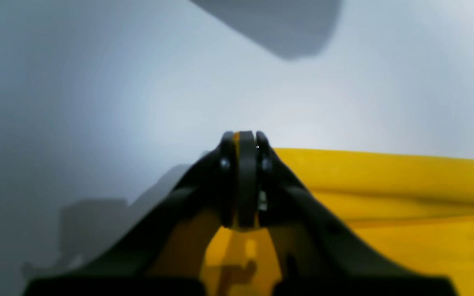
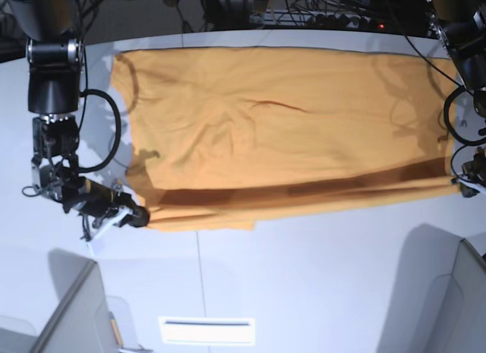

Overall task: Fold the T-shirt properly
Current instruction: 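Lift the hem with both grippers and fold it toward the shoulders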

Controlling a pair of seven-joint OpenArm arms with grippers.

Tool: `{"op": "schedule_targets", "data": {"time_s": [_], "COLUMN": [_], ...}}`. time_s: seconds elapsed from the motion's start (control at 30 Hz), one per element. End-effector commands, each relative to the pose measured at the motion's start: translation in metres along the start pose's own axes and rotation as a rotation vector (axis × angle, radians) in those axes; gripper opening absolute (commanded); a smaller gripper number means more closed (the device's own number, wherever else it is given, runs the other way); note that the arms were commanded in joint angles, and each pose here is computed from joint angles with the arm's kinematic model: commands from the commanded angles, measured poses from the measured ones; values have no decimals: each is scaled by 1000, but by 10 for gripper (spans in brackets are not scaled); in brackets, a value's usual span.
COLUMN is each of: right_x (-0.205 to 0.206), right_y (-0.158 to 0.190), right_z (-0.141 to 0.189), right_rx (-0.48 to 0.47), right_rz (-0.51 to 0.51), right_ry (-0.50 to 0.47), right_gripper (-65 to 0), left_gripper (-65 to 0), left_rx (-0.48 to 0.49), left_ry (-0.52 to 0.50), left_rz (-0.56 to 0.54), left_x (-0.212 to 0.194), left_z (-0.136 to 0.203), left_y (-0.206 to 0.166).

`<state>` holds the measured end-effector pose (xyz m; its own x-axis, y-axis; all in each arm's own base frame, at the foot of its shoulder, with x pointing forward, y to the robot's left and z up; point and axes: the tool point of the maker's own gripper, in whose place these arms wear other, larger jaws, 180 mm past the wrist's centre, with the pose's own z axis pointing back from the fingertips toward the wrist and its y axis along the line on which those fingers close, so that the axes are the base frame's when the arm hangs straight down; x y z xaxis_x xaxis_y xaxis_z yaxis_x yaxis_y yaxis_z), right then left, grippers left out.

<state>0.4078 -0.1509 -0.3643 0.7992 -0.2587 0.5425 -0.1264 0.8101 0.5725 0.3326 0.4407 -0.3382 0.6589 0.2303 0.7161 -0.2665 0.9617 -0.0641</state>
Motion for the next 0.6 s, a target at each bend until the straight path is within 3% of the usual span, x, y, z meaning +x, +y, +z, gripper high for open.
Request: {"op": "schedule_targets", "data": {"time_s": [0.0, 0.57], "right_x": [25, 8], "right_y": [4, 12], "right_z": [11, 58], "right_rx": [10, 15], "right_rz": [24, 60], "right_ry": [-68, -79], "right_gripper": [-650, -650], "left_gripper": [-650, -650], "left_rx": [22, 14], "left_ry": [-57, -43], "left_rz": [-34, -133], "left_x": [28, 11], "left_z": [13, 28], "left_y": [7, -10]}}
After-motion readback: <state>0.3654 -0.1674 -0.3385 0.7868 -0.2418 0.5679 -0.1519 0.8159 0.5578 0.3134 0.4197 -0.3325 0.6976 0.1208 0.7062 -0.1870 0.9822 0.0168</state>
